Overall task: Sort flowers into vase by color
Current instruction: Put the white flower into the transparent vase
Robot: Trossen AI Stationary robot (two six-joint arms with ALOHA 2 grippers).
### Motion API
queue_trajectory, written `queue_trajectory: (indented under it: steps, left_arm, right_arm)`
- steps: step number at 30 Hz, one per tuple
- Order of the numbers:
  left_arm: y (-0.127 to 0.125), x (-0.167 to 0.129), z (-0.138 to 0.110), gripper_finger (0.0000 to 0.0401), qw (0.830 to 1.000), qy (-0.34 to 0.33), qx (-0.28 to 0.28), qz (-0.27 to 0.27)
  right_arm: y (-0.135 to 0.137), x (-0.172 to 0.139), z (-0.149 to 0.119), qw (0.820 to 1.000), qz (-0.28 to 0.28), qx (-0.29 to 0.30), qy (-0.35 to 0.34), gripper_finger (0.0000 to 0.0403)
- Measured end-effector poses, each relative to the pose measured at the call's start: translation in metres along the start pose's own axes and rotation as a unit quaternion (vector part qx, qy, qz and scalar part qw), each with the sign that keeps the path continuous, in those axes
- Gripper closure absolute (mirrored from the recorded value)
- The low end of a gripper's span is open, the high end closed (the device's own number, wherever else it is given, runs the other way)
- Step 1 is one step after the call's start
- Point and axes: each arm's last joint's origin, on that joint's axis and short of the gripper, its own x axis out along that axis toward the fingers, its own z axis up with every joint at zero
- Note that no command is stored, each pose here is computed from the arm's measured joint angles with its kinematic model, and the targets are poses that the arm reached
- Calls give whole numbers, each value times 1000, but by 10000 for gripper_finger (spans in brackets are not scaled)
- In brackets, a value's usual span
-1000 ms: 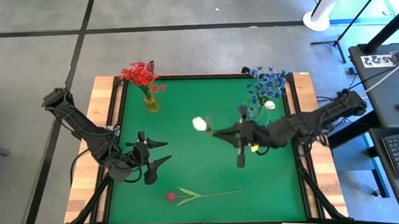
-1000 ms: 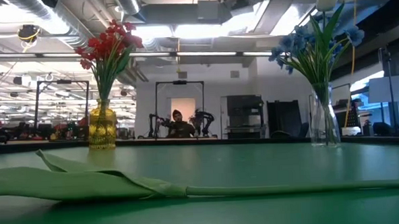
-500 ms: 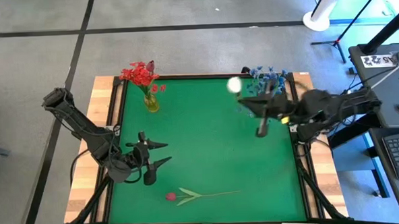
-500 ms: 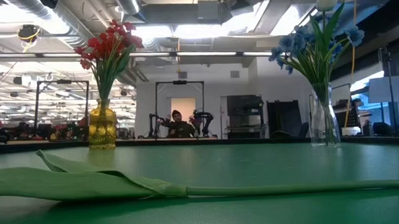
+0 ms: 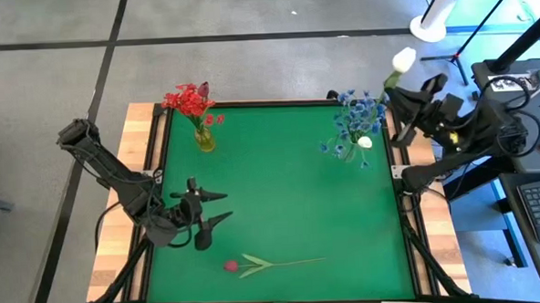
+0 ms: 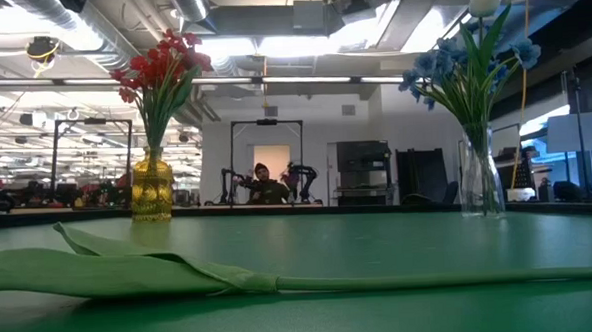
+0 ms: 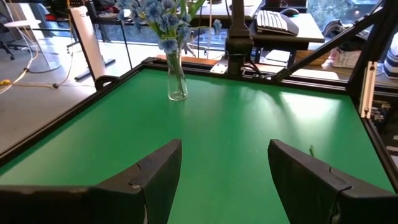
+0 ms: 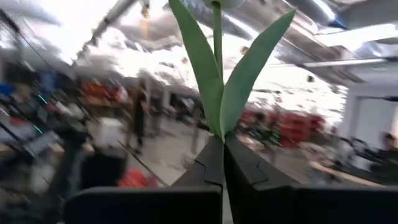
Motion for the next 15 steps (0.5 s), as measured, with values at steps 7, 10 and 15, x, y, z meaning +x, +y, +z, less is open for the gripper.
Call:
queue_trajectory:
  steps: [7, 10, 15]
  left_arm:
    - [3, 4, 1, 167, 1000, 0, -4, 11]
    - [3, 5, 1, 167, 1000, 0, -6, 12]
    - [3, 5, 1, 167, 1000, 2, -11, 11]
  right_arm:
    - [-1, 1, -5, 993, -55, -58, 83, 402]
    - [-1, 1, -7, 993, -53, -48, 91, 402]
    - [2, -1, -16, 991, -41, -39, 122, 402]
